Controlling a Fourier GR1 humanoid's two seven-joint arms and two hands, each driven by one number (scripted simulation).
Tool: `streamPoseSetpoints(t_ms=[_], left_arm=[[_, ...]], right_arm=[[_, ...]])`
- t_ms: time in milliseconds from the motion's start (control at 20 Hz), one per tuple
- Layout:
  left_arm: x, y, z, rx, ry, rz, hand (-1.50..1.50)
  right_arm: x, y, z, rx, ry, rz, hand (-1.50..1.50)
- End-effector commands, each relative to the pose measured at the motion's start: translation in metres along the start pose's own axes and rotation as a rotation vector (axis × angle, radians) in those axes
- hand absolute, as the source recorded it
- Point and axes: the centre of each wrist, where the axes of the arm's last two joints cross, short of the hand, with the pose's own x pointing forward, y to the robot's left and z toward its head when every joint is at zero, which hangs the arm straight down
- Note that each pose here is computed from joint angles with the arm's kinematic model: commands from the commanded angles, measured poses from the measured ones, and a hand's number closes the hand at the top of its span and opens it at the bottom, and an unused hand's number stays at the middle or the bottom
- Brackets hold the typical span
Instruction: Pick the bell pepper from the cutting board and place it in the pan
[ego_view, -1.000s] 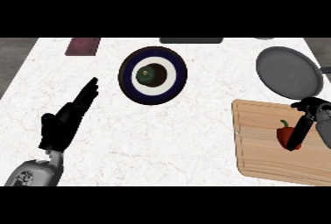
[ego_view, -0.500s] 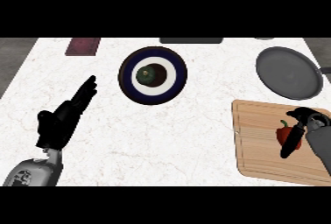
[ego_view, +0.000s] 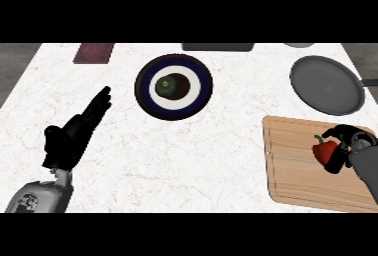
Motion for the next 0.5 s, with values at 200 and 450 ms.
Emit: streamPoseSetpoints(t_ms=[200,450], left_arm=[[-0.013,-0.008,0.009,-0.012,0.014,0.009,0.00],[-0.005,0.010,0.005,0.030,0.033,-0.009,0.00]], right_arm=[[-0.003,0.012,0.005,-0.043,-0.049,0.007,1.50],[0.013,0.012,0.048,-0.250,-0.375,0.096,1.50]])
